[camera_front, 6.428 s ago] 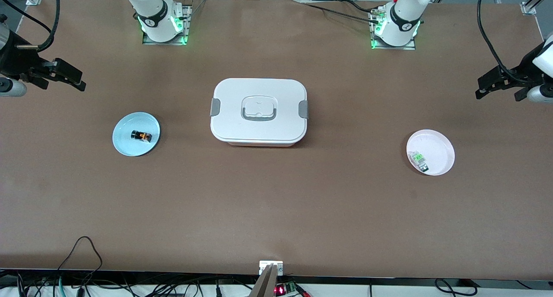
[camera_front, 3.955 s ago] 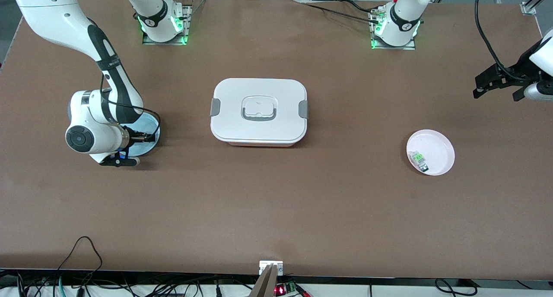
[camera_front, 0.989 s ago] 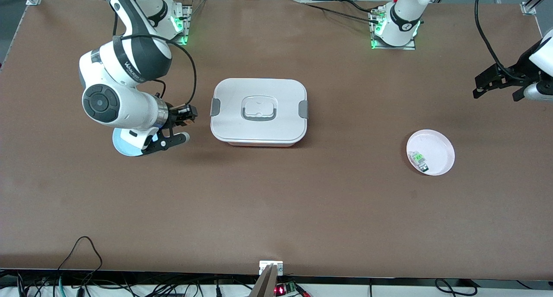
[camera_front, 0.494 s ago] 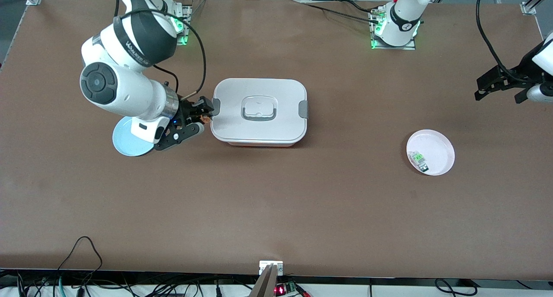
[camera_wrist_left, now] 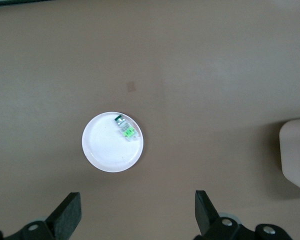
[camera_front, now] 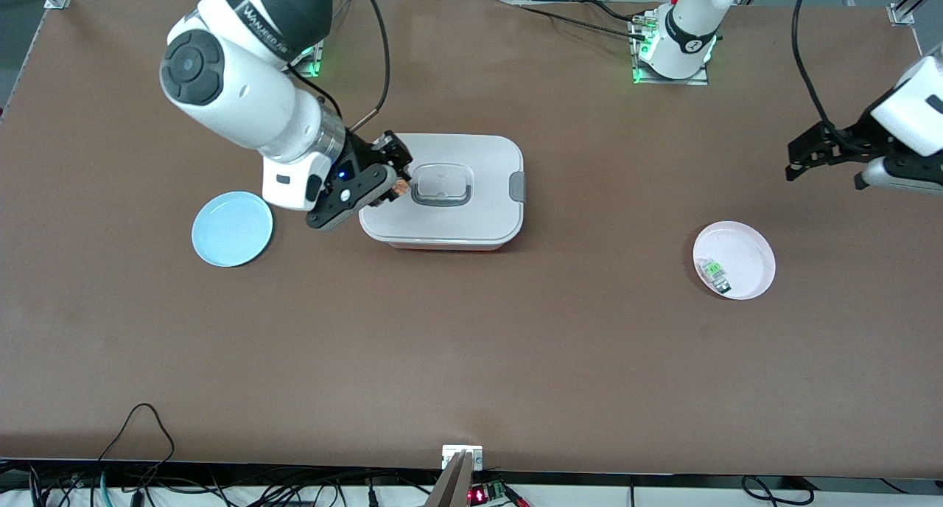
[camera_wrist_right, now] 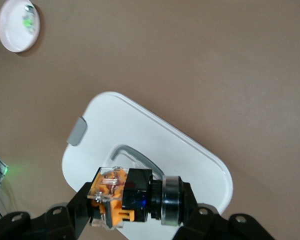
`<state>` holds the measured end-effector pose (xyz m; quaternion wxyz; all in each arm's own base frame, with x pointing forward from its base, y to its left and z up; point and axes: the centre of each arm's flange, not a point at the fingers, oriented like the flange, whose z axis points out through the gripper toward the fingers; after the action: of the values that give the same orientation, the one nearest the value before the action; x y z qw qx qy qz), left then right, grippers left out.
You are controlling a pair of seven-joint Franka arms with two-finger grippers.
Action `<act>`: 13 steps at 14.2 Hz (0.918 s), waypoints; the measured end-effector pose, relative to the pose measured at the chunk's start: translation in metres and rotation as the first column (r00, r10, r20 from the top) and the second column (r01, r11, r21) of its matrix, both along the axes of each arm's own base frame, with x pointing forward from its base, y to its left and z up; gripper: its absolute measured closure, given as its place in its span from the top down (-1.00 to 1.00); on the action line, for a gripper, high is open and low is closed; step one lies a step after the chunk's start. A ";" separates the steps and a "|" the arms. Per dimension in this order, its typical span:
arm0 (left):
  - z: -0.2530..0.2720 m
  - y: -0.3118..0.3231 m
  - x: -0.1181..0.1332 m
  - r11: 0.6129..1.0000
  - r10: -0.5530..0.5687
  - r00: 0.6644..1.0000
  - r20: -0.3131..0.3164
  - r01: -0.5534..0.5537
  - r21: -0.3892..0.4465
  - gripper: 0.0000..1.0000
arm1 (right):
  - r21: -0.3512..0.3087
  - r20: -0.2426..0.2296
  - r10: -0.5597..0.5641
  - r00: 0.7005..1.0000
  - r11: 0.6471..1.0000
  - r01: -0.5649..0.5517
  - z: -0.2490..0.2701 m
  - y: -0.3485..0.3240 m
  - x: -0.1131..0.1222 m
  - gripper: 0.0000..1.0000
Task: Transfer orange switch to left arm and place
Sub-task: 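Lift the orange switch with the right gripper over the white box, then raise the switch with the right gripper while the left gripper approaches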
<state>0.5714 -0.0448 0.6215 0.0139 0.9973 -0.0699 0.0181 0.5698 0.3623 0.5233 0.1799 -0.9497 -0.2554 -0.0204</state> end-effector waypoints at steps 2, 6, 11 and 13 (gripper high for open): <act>0.010 -0.004 -0.002 0.996 0.008 1.000 0.000 -0.008 -0.083 1.00 | 0.044 0.067 0.031 0.997 0.998 -0.034 0.009 0.015 -0.003 0.46; 0.000 0.037 0.000 0.959 0.093 0.994 -0.064 -0.107 -0.262 1.00 | 0.122 0.204 0.065 0.977 0.988 -0.091 0.023 0.044 -0.008 0.46; -0.061 0.024 0.011 0.907 0.031 0.968 -0.248 -0.131 -0.399 1.00 | 0.215 0.311 0.047 0.949 0.969 -0.118 0.032 0.082 -0.019 0.46; -0.079 0.020 0.013 0.830 0.003 0.952 -0.307 -0.174 -0.531 1.00 | 0.269 0.297 0.029 0.955 0.956 -0.113 0.032 0.095 -0.025 0.46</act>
<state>0.5844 -0.0249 0.5421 0.3099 0.9443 -0.0121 -0.1099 0.5444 0.4572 0.5550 0.2753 -0.8910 -0.3078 -0.1888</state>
